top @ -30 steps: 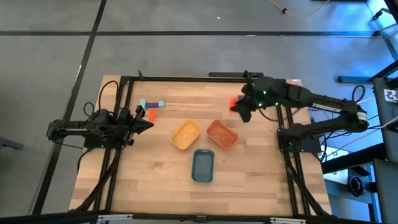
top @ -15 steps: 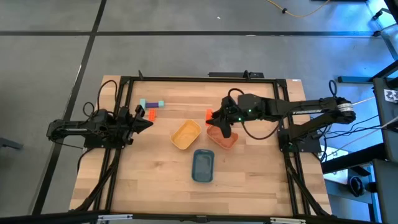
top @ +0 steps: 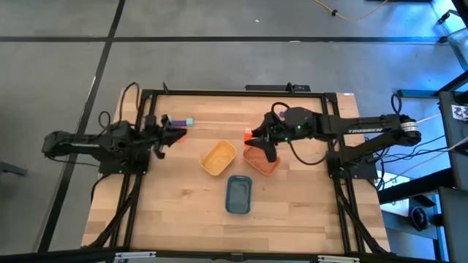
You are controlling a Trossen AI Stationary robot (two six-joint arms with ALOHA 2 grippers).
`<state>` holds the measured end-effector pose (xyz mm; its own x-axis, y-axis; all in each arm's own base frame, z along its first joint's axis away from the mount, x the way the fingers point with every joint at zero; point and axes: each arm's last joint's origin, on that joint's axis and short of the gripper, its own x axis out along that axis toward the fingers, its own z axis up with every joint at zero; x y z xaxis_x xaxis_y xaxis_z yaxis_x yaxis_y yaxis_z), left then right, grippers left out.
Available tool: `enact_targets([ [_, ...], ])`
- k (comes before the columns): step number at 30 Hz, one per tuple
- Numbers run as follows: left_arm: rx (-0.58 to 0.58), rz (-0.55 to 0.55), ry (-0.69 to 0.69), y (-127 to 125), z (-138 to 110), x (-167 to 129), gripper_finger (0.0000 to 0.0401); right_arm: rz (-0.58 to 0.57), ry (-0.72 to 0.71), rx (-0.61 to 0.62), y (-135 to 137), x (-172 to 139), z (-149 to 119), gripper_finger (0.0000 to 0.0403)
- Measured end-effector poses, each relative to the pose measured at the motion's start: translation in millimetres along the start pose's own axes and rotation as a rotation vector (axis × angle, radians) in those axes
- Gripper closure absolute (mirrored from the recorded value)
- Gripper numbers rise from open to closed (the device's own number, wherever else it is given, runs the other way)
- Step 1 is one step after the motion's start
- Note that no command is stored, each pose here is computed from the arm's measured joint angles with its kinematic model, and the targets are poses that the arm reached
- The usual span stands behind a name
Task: Sort & place blocks by color
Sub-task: Put the right orange studded block into the yellow bin
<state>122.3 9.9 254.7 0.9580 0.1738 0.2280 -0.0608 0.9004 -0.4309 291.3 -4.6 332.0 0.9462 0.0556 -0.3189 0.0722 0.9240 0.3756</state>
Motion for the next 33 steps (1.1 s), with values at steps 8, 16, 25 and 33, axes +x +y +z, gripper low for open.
enact_targets([
  [8,0.014,-0.024,0.171,-22,19,77,0.0242,0.037,0.017,-0.044,-2,0,1,0.0261],
  [16,0.063,-0.108,0.215,-41,33,146,0.0172,0.041,0.017,-0.069,-2,0,1,0.0261],
  [25,0.161,-0.048,0.253,-41,16,194,0.0165,0.04,0.02,-0.094,-2,2,0,0.0261],
  [33,0.168,-0.004,0.26,-37,7,206,0.0164,0.036,0.029,-0.099,-3,4,-2,0.0261],
])
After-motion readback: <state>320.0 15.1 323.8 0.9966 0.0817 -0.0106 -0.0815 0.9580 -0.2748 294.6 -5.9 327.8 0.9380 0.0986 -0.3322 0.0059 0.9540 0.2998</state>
